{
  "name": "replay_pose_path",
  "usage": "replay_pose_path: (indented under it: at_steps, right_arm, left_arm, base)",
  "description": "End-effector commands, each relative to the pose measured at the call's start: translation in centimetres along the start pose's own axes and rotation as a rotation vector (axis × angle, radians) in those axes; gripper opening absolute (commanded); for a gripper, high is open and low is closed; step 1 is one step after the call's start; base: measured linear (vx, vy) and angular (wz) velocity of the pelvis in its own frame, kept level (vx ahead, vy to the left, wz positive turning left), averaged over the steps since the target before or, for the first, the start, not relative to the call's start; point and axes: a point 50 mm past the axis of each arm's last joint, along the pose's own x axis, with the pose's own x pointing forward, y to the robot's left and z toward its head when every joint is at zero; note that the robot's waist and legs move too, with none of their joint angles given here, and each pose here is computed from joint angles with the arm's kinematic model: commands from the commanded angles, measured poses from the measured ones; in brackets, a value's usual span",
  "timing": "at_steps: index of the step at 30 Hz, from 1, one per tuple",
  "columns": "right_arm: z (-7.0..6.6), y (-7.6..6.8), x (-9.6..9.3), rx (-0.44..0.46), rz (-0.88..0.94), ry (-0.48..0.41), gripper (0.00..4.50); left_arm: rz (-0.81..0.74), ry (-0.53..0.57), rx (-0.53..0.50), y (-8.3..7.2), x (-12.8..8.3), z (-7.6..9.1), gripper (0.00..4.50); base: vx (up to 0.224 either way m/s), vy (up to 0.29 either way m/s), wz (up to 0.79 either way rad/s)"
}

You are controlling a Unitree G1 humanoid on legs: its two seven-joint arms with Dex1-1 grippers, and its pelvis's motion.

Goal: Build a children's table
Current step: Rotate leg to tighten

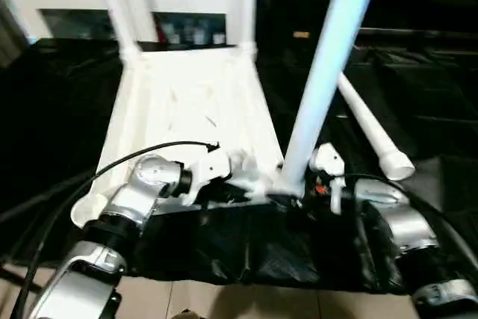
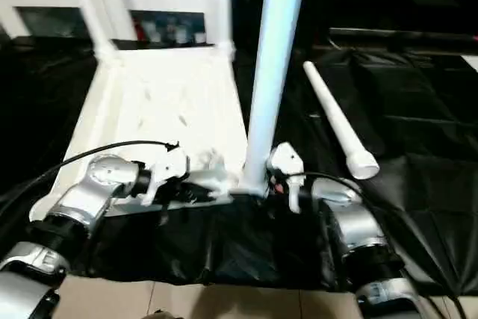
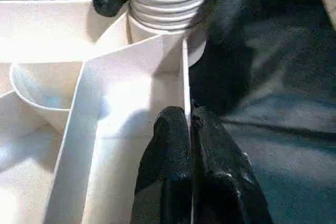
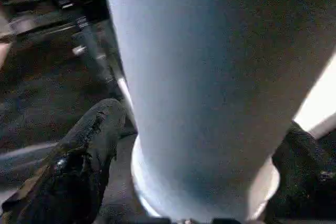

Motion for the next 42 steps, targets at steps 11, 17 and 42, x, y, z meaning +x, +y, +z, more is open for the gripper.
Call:
replay_pose_path:
  at_steps: [11, 17, 42]
  right_arm:
    - [0.2, 0.9, 0.8, 0.015, 0.142, 0.014, 2.81]
    - [-0.5, -0.5, 2.3, 0.099, -0.2, -0.042, 2.76]
    - [0.1, -1.5, 3.7, 0.061, -0.455, -0.099, 4.03]
  left_arm:
    - [-0.113, -0.019, 0.034, -0.5, -0.1, 0.3, 0.0]
    - [0.091, -0.029, -0.023, 0.9, 1.4, 0.8, 0.0]
    - [0.205, -0.12, -0.019, 0.9, 3.9, 2.6, 0.0]
  base:
    - [0.0, 0.0, 0.0]
    - [0.0, 0.0, 0.0]
    - [0.0, 0.0, 0.0]
